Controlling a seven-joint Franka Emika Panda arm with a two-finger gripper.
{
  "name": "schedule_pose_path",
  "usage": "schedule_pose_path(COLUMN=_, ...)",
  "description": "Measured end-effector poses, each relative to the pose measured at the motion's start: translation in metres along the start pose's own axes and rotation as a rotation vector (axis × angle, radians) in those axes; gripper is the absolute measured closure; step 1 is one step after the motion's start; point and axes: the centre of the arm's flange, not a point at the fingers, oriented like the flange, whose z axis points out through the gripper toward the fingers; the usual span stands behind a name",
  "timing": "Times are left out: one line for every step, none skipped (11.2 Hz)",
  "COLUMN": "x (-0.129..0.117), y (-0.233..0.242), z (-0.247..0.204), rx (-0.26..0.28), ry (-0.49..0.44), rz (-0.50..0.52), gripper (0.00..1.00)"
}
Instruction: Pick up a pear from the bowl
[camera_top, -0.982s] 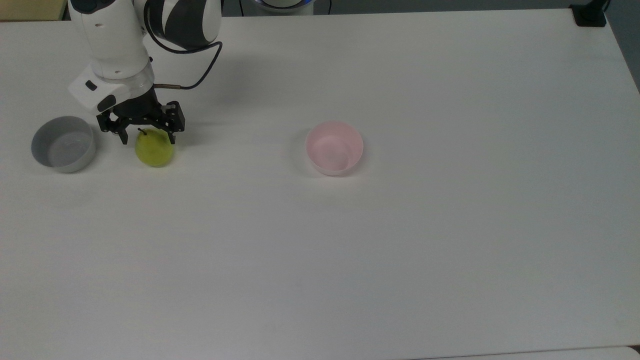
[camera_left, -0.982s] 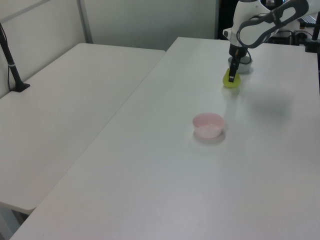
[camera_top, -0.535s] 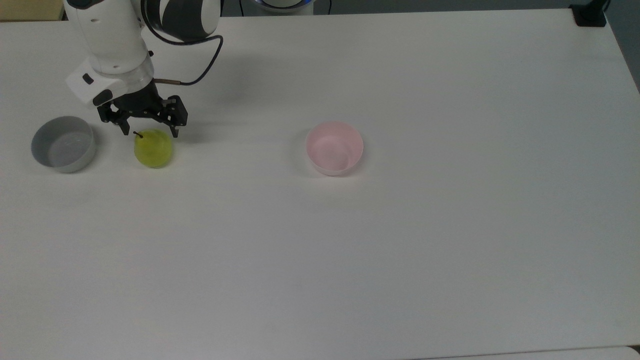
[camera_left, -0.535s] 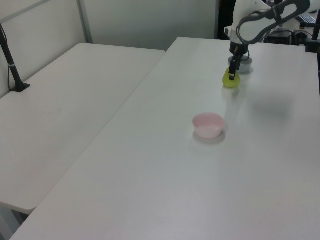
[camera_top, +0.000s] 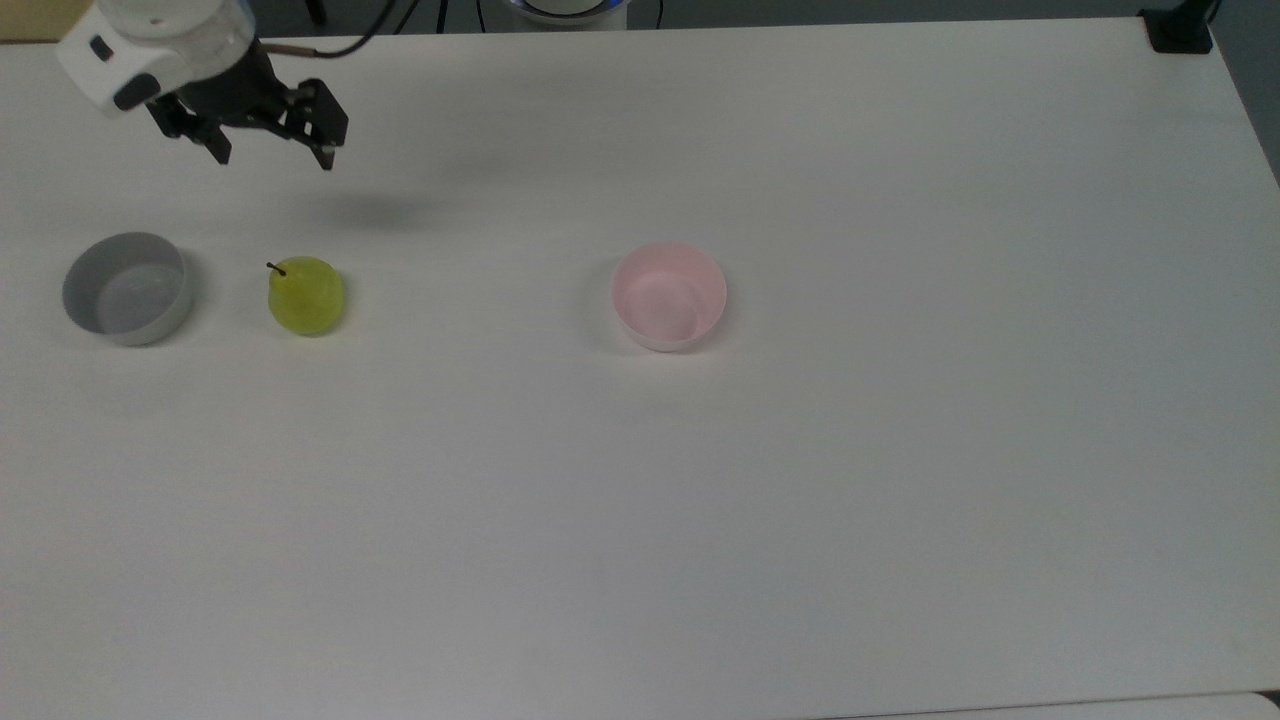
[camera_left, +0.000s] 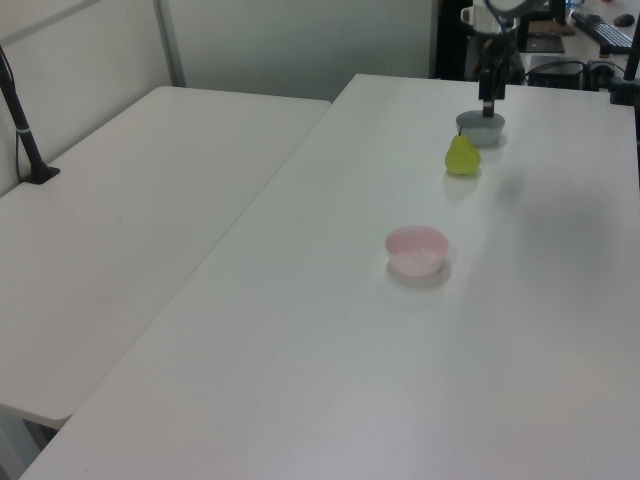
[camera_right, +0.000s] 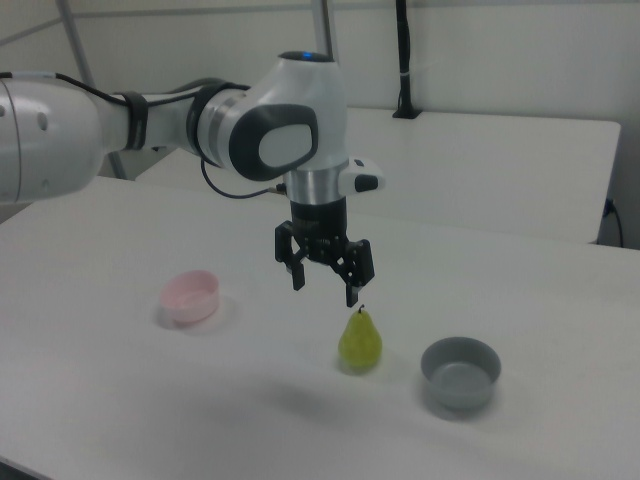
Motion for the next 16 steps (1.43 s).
schedule_pose_path(x=-0.005, y=0.001, z=-0.014, rx=0.005, ry=-0.012, rz=0.006, gripper=0.0)
schedule_pose_path(x=-0.01, y=0.0, z=-0.031, rx=0.011, ry=-0.025, rz=0.039, gripper=0.0)
schedule_pose_path(x=-0.016, y=-0.004, z=-0.05, rx=0.016, ry=-0.032, rz=0.093, gripper=0.0)
schedule_pose_path(x=-0.022, y=-0.011, z=-0.071, rx=0.025, ry=-0.032, rz=0.148, gripper=0.0)
schedule_pose_path(x=-0.028, y=-0.024, z=-0.092, rx=0.043, ry=-0.016, rz=0.173, gripper=0.0)
schedule_pose_path(x=-0.034, y=-0.041, z=-0.112, rx=0.055, ry=0.013, rz=0.182, gripper=0.0)
schedule_pose_path(x=-0.039, y=-0.061, z=-0.13, rx=0.059, ry=0.043, rz=0.165, gripper=0.0)
schedule_pose_path(x=-0.043, y=-0.082, z=-0.144, rx=0.057, ry=0.066, rz=0.141, gripper=0.0)
schedule_pose_path(x=-0.045, y=-0.1, z=-0.153, rx=0.055, ry=0.081, rz=0.114, gripper=0.0)
schedule_pose_path(x=-0.045, y=-0.112, z=-0.156, rx=0.055, ry=0.086, rz=0.093, gripper=0.0)
schedule_pose_path(x=-0.045, y=-0.118, z=-0.157, rx=0.054, ry=0.088, rz=0.081, gripper=0.0)
schedule_pose_path(x=-0.045, y=-0.121, z=-0.158, rx=0.059, ry=0.09, rz=0.068, gripper=0.0)
schedule_pose_path(x=-0.045, y=-0.124, z=-0.158, rx=0.067, ry=0.092, rz=0.029, gripper=0.0)
schedule_pose_path(x=-0.044, y=-0.125, z=-0.159, rx=0.068, ry=0.101, rz=-0.018, gripper=0.0)
schedule_pose_path(x=-0.04, y=-0.125, z=-0.16, rx=0.063, ry=0.131, rz=-0.05, gripper=0.0)
schedule_pose_path(x=-0.036, y=-0.126, z=-0.161, rx=0.057, ry=0.166, rz=-0.064, gripper=0.0)
